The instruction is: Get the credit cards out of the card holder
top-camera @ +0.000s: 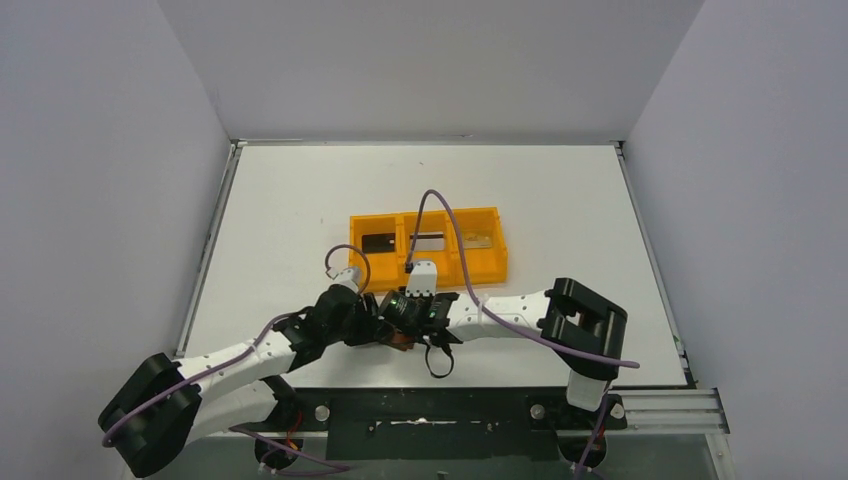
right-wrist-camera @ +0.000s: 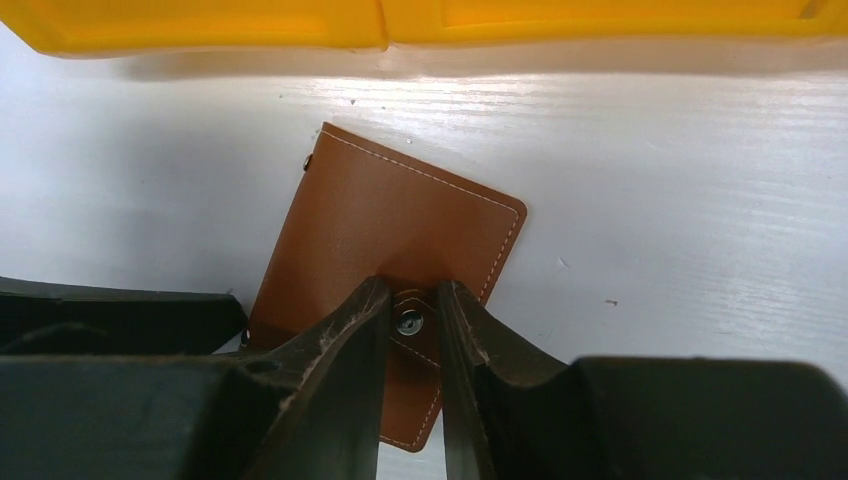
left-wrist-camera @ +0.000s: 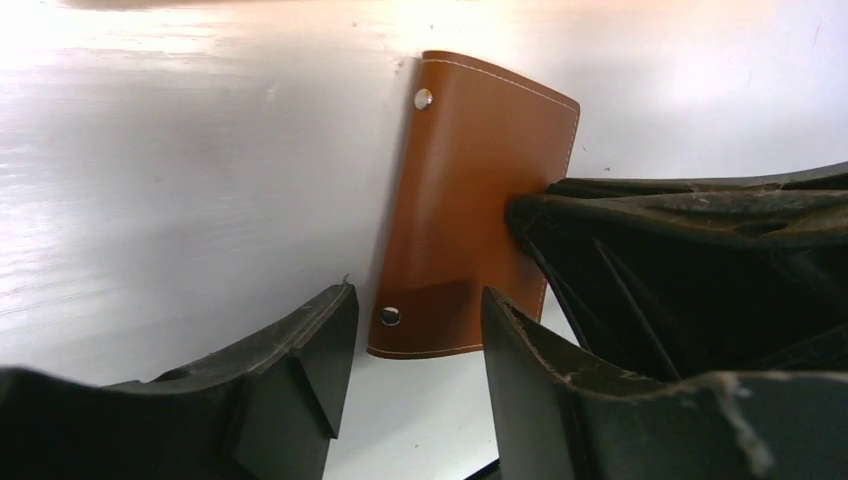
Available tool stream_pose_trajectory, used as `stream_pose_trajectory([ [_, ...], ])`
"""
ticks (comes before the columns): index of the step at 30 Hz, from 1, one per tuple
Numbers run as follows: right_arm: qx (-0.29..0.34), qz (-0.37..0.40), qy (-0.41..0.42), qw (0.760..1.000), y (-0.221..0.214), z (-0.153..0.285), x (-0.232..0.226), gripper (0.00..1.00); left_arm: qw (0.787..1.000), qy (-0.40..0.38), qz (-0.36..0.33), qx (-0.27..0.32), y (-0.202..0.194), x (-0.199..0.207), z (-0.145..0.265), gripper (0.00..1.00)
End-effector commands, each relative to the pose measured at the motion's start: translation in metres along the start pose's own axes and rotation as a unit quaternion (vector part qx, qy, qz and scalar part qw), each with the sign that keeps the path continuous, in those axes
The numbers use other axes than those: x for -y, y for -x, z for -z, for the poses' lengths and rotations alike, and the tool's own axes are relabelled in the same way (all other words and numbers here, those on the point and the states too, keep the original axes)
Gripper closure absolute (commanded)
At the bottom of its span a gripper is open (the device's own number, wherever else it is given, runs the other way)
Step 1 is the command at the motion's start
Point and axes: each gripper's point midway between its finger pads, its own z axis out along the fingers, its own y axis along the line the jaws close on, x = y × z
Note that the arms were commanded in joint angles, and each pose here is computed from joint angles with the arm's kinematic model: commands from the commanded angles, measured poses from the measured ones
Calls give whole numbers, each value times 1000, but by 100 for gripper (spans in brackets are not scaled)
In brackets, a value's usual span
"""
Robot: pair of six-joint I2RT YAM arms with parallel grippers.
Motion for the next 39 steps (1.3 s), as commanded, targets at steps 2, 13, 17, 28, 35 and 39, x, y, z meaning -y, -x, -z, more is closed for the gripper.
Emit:
stream_pose_trajectory([
  [2, 20, -21, 47, 998, 14, 10, -15, 90, 1000, 1, -17, 0, 1, 10, -8, 58],
  [13, 29, -21, 70, 997, 20, 18, -17, 100, 999, 29, 15, 12, -3, -4, -11, 85],
  [17, 36, -23, 74, 996, 24, 23, -14, 100, 999, 43, 25, 19, -3, -12, -10, 100],
  [28, 36, -14, 46, 998, 22, 31, 9, 85, 998, 31, 37, 34, 0, -9, -3, 100],
  [35, 18, -15, 25, 999, 13, 30, 20, 73, 999, 11, 32, 35, 2, 0, 1, 100],
  [39, 10, -21, 0, 1000, 11, 28, 26, 73, 999, 13, 33, 32, 1, 0, 0, 100],
])
